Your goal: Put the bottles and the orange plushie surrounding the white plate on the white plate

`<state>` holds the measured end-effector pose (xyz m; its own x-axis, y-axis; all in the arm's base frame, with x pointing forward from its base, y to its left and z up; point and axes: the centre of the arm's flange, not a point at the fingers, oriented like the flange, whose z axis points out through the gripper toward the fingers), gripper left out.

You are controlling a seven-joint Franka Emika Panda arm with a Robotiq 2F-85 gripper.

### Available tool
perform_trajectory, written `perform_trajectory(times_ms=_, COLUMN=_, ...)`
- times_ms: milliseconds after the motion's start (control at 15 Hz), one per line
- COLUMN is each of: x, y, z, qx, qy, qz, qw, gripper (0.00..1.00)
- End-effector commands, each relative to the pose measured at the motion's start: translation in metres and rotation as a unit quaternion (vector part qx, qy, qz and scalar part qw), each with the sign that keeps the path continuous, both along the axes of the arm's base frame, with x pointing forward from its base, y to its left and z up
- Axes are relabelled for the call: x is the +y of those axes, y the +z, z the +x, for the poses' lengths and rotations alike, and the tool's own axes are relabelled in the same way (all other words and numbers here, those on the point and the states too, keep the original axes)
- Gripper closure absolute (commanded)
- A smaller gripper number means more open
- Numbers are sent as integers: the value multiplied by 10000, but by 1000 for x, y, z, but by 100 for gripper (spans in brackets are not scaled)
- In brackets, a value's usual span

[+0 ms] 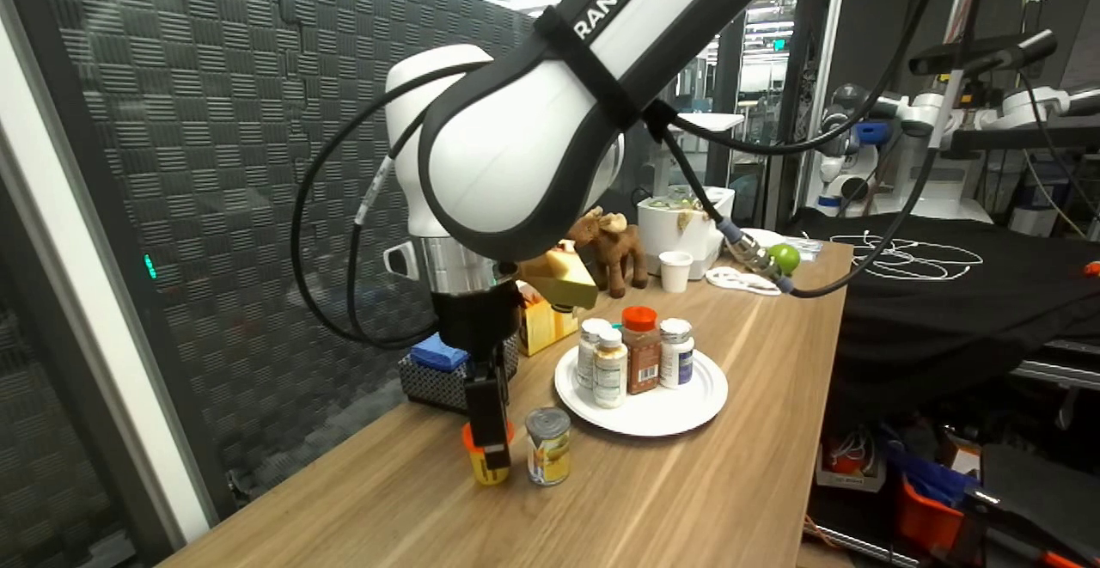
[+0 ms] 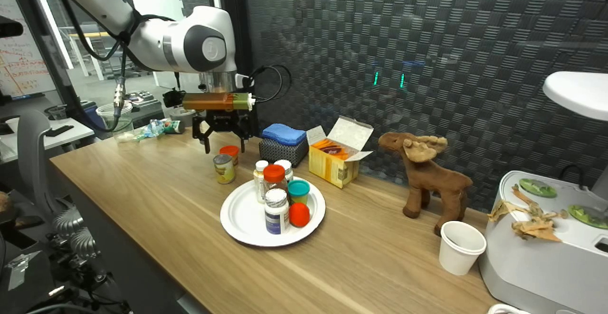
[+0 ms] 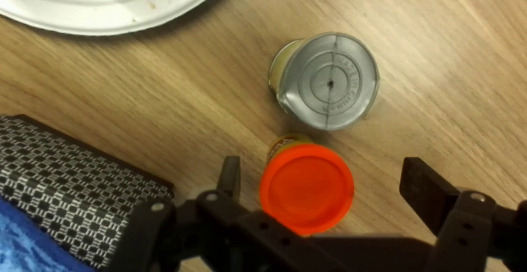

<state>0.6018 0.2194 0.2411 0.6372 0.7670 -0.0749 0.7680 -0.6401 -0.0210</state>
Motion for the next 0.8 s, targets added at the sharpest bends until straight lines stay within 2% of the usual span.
perform_trajectory(times_ms=0, x=3, y=7, z=12, qx=-67, qy=-34, qz=242, qw=9997, gripper=0)
perform_trajectory(times_ms=200, x=3, y=8, z=16, qx=-101, qy=-95, qz=294, qw=9995, gripper=1)
perform_trajectory(times_ms=267, x=3, y=8, z=16, qx=-111, qy=-105, qz=302, qw=9994, gripper=26)
perform_trajectory(times_ms=400, x=2, y=8, z=17, qx=-117, qy=-114, qz=308, qw=9994, gripper=31)
perform_trajectory(times_ms=667, x=3, y=3, z=17, qx=-56, qy=-95, qz=305, qw=9995, gripper=63)
perform_trajectory(times_ms=733, x=3, y=3, z=18, qx=-56, qy=-101, qz=306, qw=9995, gripper=68)
